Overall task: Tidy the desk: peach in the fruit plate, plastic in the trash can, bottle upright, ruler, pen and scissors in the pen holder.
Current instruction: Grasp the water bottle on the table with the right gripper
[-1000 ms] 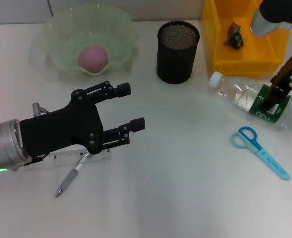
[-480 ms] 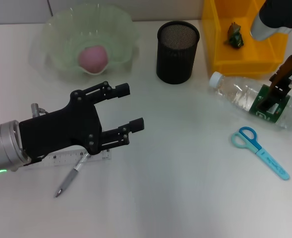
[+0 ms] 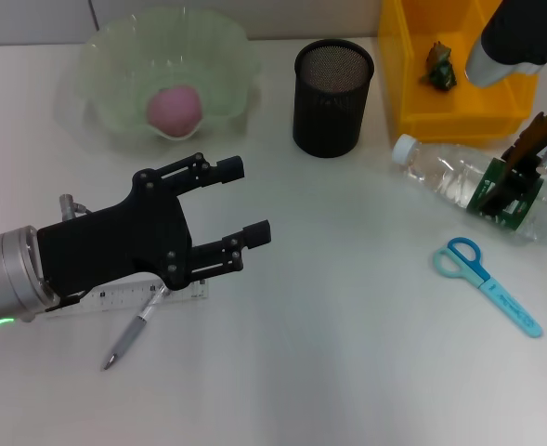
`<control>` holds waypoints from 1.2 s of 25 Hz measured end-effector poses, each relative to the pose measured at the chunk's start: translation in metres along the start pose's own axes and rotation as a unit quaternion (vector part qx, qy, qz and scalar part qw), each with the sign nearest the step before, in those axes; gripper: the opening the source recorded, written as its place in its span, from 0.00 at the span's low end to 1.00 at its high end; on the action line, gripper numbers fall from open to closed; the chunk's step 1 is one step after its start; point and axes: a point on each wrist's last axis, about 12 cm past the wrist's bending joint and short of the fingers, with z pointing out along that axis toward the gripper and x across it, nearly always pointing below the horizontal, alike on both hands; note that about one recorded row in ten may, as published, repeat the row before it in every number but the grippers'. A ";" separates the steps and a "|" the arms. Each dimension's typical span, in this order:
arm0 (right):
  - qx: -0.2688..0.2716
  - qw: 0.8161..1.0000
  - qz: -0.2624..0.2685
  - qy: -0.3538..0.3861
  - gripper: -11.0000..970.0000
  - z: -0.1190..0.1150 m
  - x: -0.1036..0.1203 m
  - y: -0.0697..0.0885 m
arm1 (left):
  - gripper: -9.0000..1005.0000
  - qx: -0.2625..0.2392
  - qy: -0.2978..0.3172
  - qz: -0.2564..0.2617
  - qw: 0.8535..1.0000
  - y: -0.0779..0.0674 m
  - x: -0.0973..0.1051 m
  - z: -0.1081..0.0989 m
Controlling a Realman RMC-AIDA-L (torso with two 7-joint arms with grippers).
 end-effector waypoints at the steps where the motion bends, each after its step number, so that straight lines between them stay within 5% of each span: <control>1: 0.000 1.000 0.000 0.000 0.85 0.000 0.000 0.000 | 0.74 0.000 0.000 0.000 1.000 0.000 0.000 0.000; 30: -0.002 1.000 -0.002 0.002 0.84 0.013 -0.001 0.001 | 0.74 0.000 0.000 0.000 1.000 0.000 0.000 0.000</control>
